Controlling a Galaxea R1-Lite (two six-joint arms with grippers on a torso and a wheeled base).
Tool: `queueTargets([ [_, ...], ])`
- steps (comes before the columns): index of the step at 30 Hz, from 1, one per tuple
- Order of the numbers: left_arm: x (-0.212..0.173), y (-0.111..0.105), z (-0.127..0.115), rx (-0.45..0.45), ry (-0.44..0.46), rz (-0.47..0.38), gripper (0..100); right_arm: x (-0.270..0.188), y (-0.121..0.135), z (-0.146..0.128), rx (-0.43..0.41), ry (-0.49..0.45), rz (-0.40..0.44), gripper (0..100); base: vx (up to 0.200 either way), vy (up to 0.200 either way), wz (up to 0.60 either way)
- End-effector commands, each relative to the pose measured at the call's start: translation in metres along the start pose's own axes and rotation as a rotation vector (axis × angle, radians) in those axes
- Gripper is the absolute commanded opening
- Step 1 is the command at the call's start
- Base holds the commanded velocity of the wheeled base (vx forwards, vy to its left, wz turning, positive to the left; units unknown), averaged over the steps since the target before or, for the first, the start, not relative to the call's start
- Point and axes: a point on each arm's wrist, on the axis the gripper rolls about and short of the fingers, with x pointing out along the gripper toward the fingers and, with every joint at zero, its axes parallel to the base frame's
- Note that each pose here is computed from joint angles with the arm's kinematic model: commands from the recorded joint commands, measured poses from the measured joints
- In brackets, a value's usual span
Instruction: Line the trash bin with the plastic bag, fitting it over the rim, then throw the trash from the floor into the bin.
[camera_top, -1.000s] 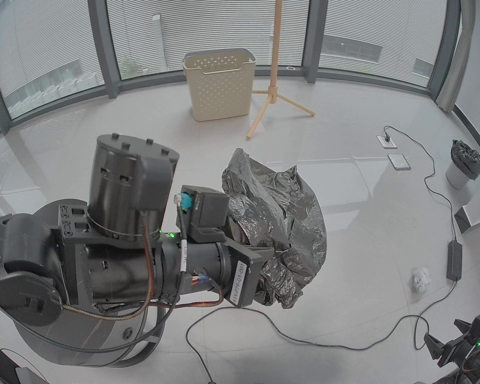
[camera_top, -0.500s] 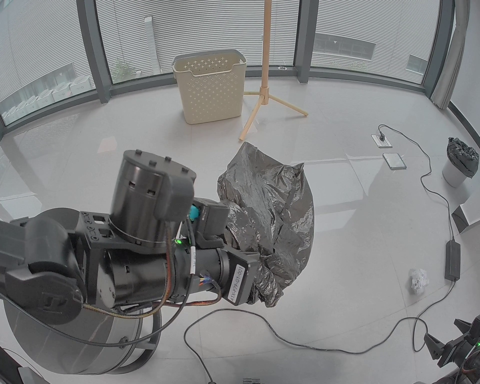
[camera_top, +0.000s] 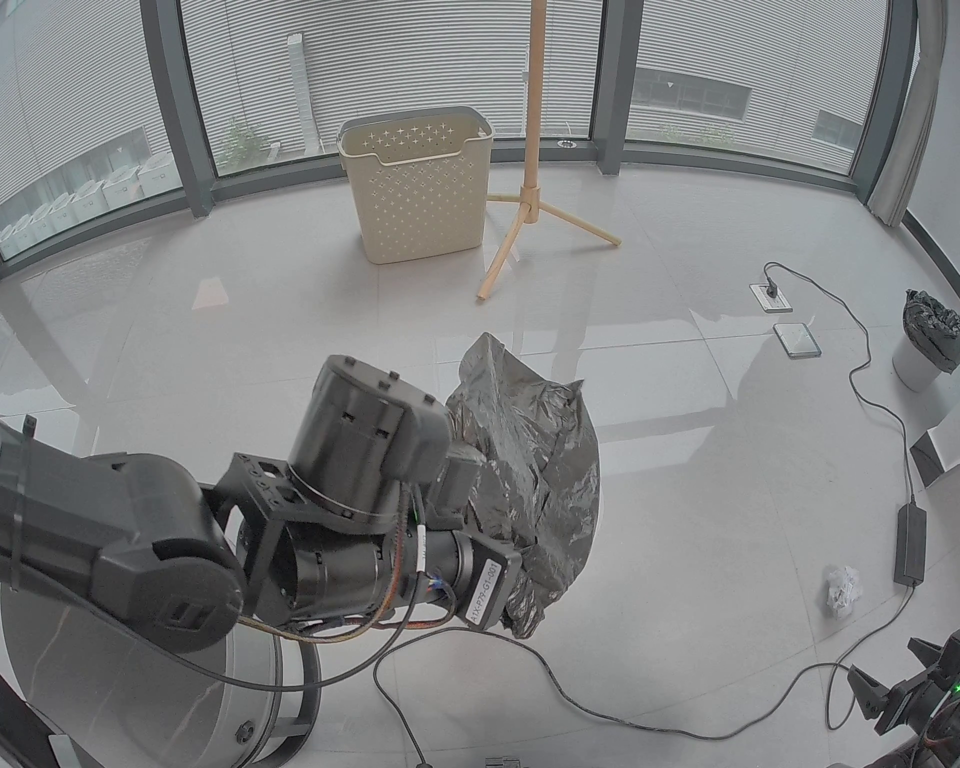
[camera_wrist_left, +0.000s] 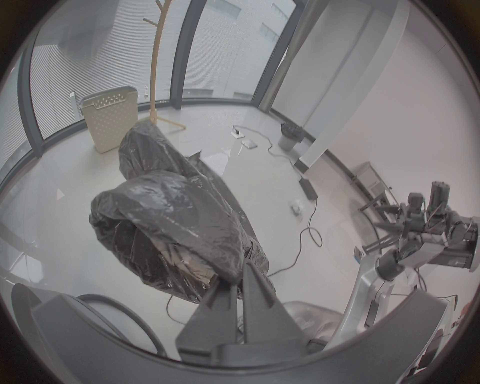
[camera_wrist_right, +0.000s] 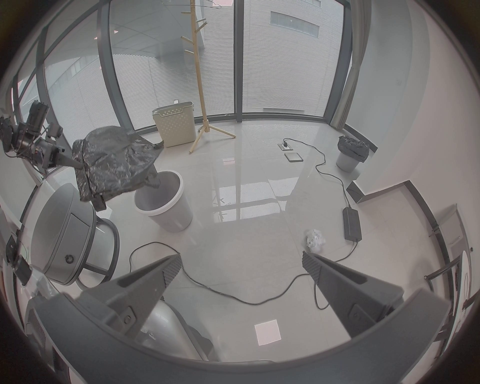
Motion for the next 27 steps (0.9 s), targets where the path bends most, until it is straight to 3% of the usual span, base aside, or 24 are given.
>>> queueTargets([
  [1, 0.02, 0.002, -0.011, 0.011, 0.091, 0.01, 0, -0.001, 0.0, -0.005, -0.017, -0.013, 0.009, 100, 0.0, 0.0, 0.0],
  [8, 0.029, 0.002, -0.016, 0.067, 0.149, 0.003, 0, -0.009, 0.0, -0.008, -0.034, -0.12, 0.005, 100, 0.0, 0.0, 0.0],
  [17, 0.055, 0.001, -0.012, 0.076, 0.167, 0.006, 0, -0.011, 0.0, -0.007, -0.01, -0.147, -0.03, 100, 0.0, 0.0, 0.0],
  [18, 0.057, 0.001, -0.011, 0.074, 0.17, 0.008, 0, -0.013, 0.0, 0.001, -0.002, -0.163, -0.033, 100, 0.0, 0.0, 0.0],
  [20, 0.06, 0.0, -0.01, 0.074, 0.187, 0.007, 0, -0.023, -0.001, 0.042, 0.061, -0.222, -0.024, 100, 0.0, 0.0, 0.0],
  [22, 0.063, -0.002, -0.007, 0.077, 0.189, 0.006, 0, -0.024, -0.001, 0.095, 0.178, -0.234, 0.016, 100, 0.0, 0.0, 0.0],
  [24, 0.068, -0.003, -0.005, 0.073, 0.192, 0.005, 0, -0.02, 0.0, 0.124, 0.184, -0.24, 0.064, 100, 0.0, 0.0, 0.0],
  [26, 0.07, -0.002, -0.004, 0.07, 0.199, 0.009, 0, -0.012, 0.003, 0.144, 0.149, -0.216, 0.125, 100, 0.0, 0.0, 0.0],
  [27, 0.073, -0.001, -0.005, 0.069, 0.21, 0.011, 0, 0.001, 0.007, 0.155, 0.093, -0.177, 0.171, 100, 0.0, 0.0, 0.0],
])
